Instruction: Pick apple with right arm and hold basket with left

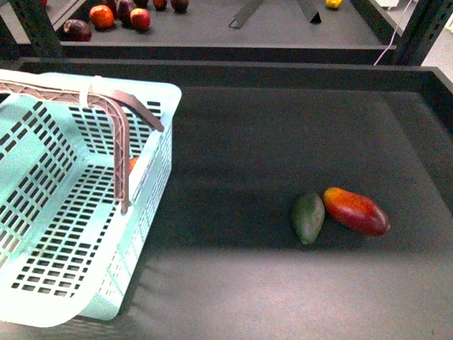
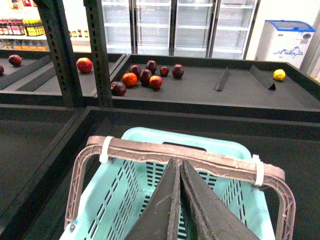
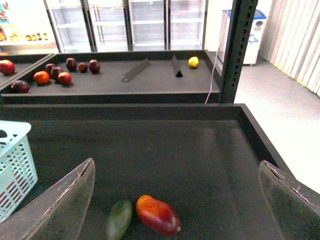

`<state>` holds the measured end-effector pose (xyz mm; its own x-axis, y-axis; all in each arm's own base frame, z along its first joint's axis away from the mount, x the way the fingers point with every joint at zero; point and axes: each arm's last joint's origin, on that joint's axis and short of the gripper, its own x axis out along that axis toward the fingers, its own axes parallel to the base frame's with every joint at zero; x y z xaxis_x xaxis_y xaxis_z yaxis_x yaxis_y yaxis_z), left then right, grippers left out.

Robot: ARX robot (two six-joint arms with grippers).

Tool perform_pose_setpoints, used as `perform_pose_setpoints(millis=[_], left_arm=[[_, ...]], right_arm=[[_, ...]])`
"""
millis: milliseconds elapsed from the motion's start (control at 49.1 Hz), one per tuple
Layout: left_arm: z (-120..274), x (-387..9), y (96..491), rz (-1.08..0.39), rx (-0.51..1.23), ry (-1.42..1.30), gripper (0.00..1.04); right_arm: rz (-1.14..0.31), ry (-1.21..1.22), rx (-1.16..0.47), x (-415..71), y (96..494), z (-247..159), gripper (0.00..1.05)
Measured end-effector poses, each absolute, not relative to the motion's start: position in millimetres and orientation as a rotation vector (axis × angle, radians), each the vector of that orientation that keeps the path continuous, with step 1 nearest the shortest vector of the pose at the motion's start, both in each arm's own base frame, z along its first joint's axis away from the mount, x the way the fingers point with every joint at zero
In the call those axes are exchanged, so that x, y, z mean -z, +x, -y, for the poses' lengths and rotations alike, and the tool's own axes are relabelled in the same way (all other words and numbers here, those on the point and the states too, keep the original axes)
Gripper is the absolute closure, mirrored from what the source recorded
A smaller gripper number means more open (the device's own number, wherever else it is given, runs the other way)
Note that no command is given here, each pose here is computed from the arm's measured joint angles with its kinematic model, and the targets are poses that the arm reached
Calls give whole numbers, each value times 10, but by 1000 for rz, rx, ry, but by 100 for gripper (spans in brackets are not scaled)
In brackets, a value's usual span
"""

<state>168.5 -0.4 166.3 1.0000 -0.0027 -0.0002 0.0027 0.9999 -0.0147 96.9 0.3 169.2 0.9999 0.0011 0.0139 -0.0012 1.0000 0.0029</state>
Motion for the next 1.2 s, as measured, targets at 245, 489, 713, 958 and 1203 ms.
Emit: perform_pose_setpoints(millis=[245, 489, 713, 958, 1203], left_arm=[[4, -1635, 1525, -10, 3, -14, 101], [3, -1662, 1387, -3, 3, -11, 101], [3, -1703, 1270, 10, 3, -11, 101], [3, -1715, 1195, 15, 3, -11, 102], [3, -1716, 1143, 15, 3, -11, 102]], right_arm=[[14, 3, -1, -1692, 969, -3, 9], [14, 3, -1, -1692, 969, -3, 9], [14, 3, -1, -1692, 969, -3, 9], [14, 3, -1, -1692, 969, -3, 9], [14, 3, -1, -1692, 969, -3, 9]])
